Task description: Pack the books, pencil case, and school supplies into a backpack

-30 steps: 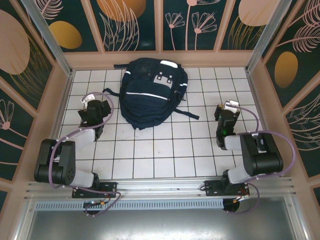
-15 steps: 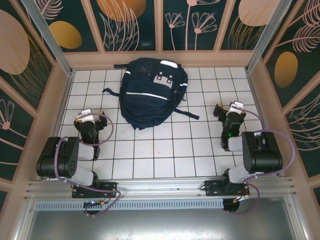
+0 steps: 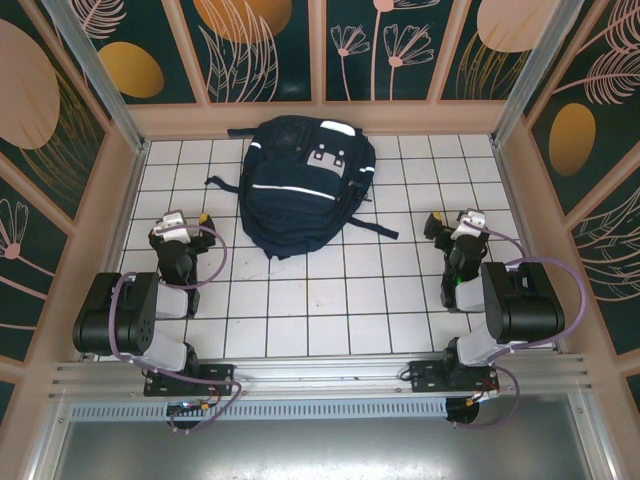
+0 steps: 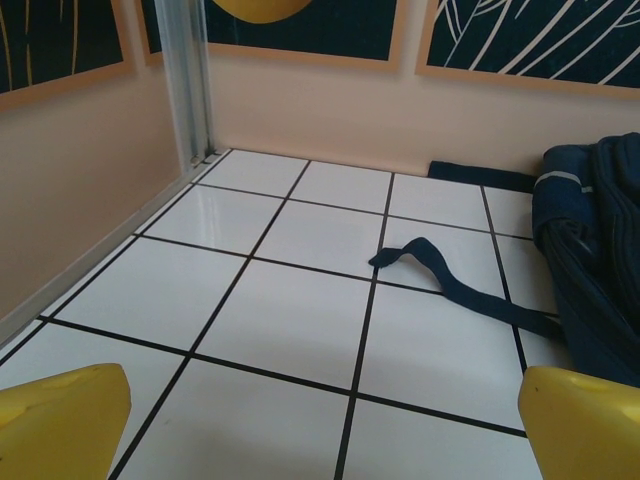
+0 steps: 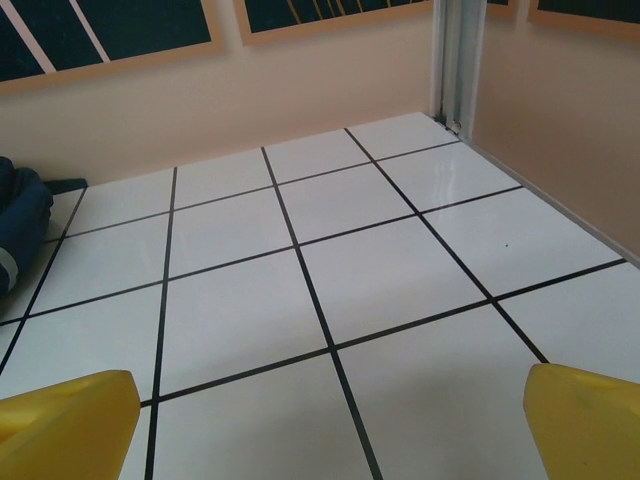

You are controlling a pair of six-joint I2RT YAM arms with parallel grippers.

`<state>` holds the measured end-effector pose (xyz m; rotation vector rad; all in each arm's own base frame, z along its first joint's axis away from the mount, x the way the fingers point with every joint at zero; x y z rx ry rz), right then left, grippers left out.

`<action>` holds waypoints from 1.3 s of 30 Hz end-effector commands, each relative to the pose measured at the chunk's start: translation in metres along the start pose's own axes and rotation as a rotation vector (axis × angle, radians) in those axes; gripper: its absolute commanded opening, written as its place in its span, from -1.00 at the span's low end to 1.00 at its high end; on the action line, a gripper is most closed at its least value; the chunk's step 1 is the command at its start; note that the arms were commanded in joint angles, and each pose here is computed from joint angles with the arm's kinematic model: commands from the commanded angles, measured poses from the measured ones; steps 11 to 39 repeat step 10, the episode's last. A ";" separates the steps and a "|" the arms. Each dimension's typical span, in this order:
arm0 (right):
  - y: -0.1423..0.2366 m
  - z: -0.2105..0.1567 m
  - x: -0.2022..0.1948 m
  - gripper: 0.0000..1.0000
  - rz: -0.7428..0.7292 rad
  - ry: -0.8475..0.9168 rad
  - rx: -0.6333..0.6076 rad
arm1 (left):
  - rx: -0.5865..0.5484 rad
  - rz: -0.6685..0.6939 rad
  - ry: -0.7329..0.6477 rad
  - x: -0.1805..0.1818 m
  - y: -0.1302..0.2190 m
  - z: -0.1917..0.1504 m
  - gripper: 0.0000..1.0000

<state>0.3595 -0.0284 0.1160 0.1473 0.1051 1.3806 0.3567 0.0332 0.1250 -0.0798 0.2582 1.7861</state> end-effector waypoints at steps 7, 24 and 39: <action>0.000 0.010 0.000 0.98 0.000 -0.001 -0.045 | -0.047 -0.026 0.000 -0.006 -0.003 0.013 0.98; 0.001 0.010 0.000 0.98 0.000 -0.001 -0.050 | -0.046 -0.026 0.000 -0.006 -0.003 0.013 0.98; 0.001 0.010 0.000 0.98 0.000 -0.001 -0.050 | -0.046 -0.026 0.000 -0.006 -0.003 0.013 0.98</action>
Point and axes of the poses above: each hand's point on the last joint's axis, 136 mm out from that joint toward the fingers, its own y axis back along the fingers, its own x axis along the line the jaws close on, z = x × y, the point moved 1 cm from there along y, back along the fingers, and after that the axes turned 6 degrees about y, right-handed, at the moved point
